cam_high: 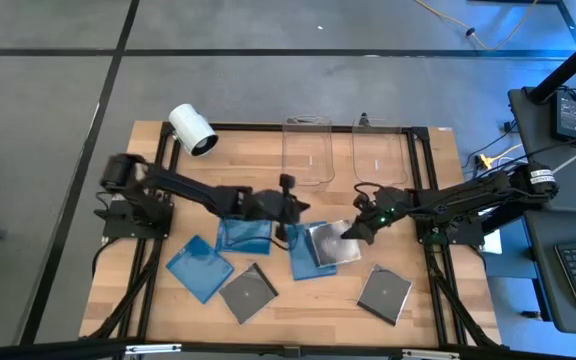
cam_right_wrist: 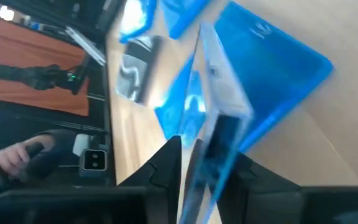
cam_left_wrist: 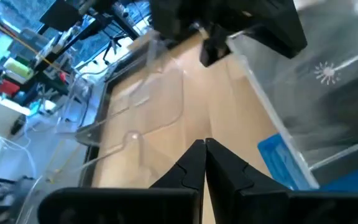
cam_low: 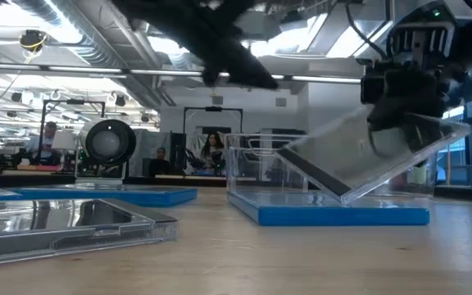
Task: Pick & place jewel cases by type
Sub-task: Put the center black CD case into the left transparent bin
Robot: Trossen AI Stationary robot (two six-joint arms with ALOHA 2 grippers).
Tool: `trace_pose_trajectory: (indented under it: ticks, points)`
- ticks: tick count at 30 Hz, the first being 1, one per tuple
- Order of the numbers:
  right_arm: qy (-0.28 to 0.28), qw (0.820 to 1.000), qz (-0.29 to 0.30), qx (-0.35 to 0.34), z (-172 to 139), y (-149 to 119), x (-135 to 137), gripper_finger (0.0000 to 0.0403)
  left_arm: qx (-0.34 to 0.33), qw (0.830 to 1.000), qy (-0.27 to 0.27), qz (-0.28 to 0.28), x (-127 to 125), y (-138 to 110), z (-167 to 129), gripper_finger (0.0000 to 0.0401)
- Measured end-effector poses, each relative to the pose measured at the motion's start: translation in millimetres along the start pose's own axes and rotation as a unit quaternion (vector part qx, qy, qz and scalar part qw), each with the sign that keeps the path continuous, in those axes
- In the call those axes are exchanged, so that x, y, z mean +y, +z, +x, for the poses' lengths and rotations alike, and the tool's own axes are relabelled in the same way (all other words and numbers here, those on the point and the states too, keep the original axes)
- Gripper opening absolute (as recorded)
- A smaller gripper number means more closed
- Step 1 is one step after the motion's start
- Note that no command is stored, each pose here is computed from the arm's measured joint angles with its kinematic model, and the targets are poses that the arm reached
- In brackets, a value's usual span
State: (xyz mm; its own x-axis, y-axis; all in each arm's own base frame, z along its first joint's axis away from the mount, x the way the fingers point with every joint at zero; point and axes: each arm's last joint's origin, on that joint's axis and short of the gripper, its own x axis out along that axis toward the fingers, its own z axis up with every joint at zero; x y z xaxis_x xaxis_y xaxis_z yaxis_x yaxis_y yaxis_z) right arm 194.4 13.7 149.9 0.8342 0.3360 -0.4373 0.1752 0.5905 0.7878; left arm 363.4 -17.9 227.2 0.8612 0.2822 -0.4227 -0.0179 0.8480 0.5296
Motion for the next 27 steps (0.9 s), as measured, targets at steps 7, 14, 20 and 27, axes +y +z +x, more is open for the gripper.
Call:
trace_pose_trajectory:
  ticks: [7,14,20,27]
  points:
    - [0.026,0.999,-0.034,-0.019,-1,4,5,0.0079,-0.057,0.993,0.024,-0.104,37,-16,-56,0.0003]
    - [0.013,0.999,-0.044,-0.017,-1,5,2,0.0042,-0.111,0.981,0.058,-0.147,44,-39,-85,0.0007]
    - [0.013,0.999,-0.047,-0.017,-1,5,2,0.0033,-0.107,0.979,0.086,-0.151,43,-47,-92,0.0002]
    - [0.01,0.998,-0.053,-0.028,-1,6,2,0.004,-0.112,0.979,0.066,-0.154,38,-59,-97,0.0012]
